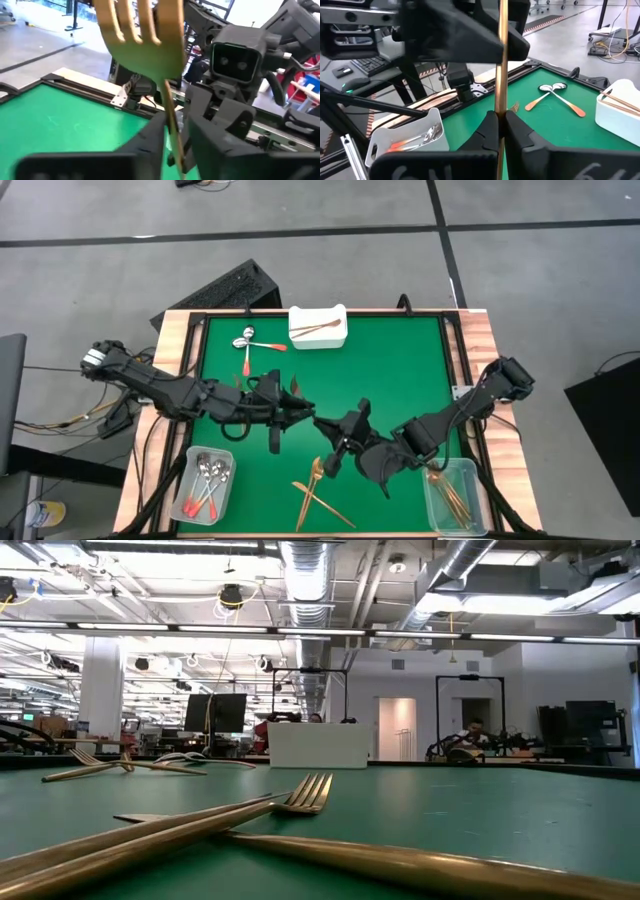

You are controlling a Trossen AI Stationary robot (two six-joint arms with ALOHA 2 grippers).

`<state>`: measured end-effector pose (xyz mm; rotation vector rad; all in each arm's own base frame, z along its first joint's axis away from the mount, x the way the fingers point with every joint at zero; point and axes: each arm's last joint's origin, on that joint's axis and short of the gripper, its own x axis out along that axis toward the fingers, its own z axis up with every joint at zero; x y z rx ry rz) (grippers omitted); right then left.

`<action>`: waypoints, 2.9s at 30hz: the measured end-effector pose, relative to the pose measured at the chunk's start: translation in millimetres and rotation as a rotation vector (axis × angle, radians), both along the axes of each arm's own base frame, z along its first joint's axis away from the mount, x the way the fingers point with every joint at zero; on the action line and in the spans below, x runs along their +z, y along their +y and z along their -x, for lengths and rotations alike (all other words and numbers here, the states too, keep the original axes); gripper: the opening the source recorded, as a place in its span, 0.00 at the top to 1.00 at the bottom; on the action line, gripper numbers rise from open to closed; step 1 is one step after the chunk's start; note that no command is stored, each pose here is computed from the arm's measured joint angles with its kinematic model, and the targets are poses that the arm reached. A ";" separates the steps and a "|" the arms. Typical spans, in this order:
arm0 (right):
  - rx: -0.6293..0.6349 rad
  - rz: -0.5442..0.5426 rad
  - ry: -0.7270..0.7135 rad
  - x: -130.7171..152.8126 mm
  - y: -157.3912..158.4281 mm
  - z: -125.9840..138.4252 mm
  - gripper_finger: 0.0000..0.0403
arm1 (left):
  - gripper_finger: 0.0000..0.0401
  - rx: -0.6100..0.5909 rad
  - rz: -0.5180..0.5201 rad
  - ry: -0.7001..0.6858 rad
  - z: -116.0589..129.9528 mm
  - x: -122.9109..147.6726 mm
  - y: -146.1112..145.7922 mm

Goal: Sort silverware by color (type)
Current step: Put the gold fork into the transparent bin

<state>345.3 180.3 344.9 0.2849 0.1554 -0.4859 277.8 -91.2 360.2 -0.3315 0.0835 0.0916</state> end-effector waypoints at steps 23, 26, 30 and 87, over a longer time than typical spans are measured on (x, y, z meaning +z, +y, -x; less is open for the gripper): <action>0.141 -0.081 -0.072 41.8 -29.2 2.8 0.46 | 0.99 -0.179 -0.189 0.221 4.9 -20.6 -2.2; 0.194 -0.095 -0.039 31.5 -35.5 -10.2 0.45 | 0.99 -0.198 -0.211 0.210 4.5 -19.7 -3.0; 0.198 -0.093 -0.040 26.6 -40.5 -18.9 0.45 | 0.99 -0.214 -0.220 0.194 4.0 -18.3 -3.4; -0.320 -0.775 0.987 -103.3 34.4 220.0 0.77 | 0.61 0.026 -0.124 0.513 32.3 -35.9 20.0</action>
